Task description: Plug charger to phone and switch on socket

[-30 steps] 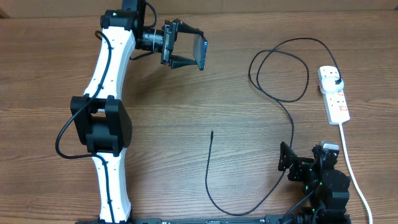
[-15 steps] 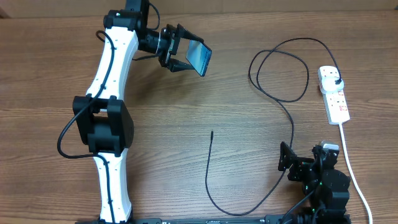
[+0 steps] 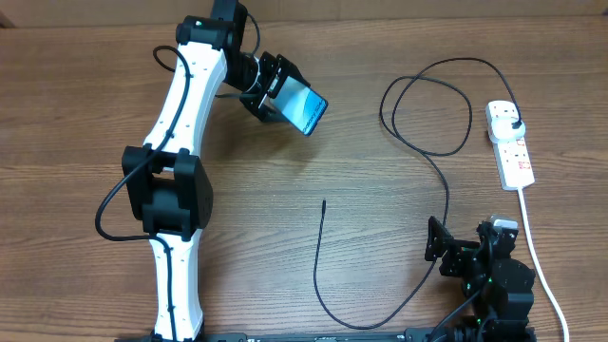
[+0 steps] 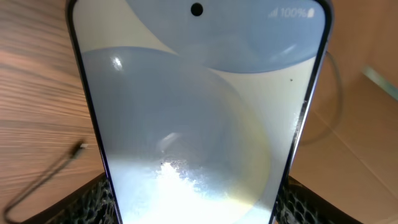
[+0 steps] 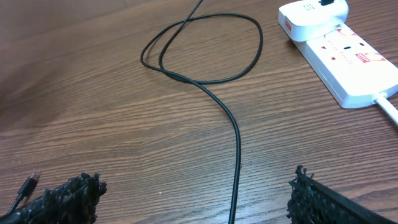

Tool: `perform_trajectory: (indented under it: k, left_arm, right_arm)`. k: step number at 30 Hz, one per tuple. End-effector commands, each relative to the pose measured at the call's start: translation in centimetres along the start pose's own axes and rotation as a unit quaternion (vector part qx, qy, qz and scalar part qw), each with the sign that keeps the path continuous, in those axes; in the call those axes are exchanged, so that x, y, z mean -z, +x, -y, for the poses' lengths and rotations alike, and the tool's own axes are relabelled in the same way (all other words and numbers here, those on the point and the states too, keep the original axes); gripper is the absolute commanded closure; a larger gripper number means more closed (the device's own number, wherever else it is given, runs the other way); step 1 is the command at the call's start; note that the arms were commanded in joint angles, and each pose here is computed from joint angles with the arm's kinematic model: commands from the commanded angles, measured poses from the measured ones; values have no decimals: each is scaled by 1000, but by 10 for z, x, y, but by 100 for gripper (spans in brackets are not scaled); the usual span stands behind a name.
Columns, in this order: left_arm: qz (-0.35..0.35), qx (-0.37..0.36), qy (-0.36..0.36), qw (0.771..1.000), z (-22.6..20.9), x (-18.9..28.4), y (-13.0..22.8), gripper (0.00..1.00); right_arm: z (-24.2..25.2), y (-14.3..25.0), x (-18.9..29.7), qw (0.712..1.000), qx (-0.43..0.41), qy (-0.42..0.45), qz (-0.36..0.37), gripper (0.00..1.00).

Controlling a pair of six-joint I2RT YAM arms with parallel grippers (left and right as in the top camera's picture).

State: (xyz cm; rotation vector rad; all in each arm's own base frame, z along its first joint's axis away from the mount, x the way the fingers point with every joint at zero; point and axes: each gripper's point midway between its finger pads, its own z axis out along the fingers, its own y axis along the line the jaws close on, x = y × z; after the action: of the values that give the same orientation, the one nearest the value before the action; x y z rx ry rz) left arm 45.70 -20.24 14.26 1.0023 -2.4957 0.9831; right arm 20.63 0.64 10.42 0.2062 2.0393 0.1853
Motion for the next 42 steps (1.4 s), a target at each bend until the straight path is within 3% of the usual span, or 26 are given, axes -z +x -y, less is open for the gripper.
perform_trajectory:
  k: [1, 13, 33, 42]
  left_arm:
    - [44, -14, -30, 999, -6, 5, -8, 96]
    - [95, 11, -107, 990, -38, 11, -21, 96]
    - [94, 3, -108, 990, -38, 11, -21, 96]
    - [94, 2, -107, 990, -38, 11, -21, 96]
  right_arm:
    - [0, 8, -2, 1000, -1, -3, -10, 0]
    - [0, 8, -2, 1000, -1, -3, -10, 0]
    - [7, 6, -2, 1000, 0, 18, -4, 0]
    - [-2, -30, 0, 998, -12, -2, 69, 0]
